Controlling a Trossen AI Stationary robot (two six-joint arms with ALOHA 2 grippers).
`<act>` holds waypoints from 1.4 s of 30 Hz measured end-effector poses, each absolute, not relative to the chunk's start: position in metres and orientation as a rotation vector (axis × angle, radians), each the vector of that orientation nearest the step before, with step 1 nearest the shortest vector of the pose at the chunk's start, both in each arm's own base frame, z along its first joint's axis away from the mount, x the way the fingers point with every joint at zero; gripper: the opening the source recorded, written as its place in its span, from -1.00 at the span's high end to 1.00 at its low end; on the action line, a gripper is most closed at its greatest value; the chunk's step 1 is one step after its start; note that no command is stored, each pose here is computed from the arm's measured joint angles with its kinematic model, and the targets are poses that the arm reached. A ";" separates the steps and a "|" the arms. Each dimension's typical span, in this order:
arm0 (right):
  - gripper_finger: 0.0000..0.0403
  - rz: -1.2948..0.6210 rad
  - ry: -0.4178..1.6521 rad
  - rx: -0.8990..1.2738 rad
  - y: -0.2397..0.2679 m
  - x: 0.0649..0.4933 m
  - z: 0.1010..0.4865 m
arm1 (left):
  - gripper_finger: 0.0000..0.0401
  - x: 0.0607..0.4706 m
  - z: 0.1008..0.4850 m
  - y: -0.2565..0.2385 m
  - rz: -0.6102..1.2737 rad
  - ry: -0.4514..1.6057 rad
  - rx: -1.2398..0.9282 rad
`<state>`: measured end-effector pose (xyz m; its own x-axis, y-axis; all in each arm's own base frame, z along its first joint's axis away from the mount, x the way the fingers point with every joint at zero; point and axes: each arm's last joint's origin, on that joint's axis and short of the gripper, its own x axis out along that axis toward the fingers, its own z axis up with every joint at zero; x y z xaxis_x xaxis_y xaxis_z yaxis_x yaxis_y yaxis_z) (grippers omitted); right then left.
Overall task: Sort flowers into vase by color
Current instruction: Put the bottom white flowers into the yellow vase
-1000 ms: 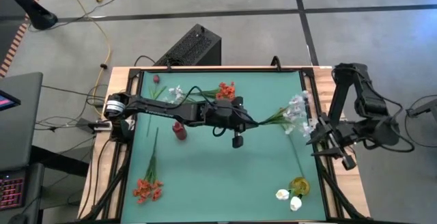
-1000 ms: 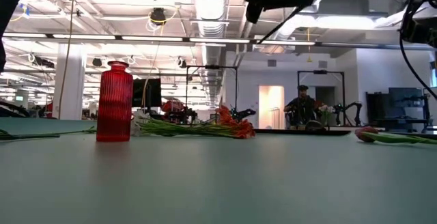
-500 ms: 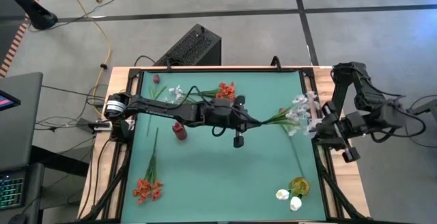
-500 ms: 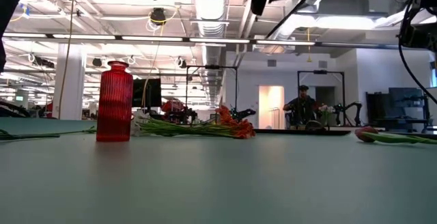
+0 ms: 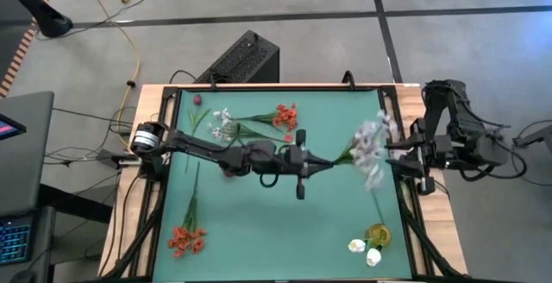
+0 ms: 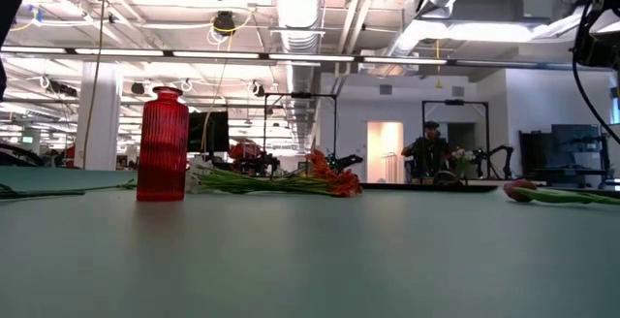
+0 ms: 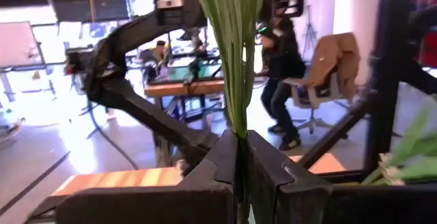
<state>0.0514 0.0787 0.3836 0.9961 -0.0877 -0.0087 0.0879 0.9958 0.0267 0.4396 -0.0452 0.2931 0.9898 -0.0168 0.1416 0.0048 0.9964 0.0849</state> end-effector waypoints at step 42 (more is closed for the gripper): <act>0.04 -0.151 0.085 0.049 0.081 0.062 0.356 | 1.00 0.436 0.306 -0.051 -0.215 -0.294 0.043</act>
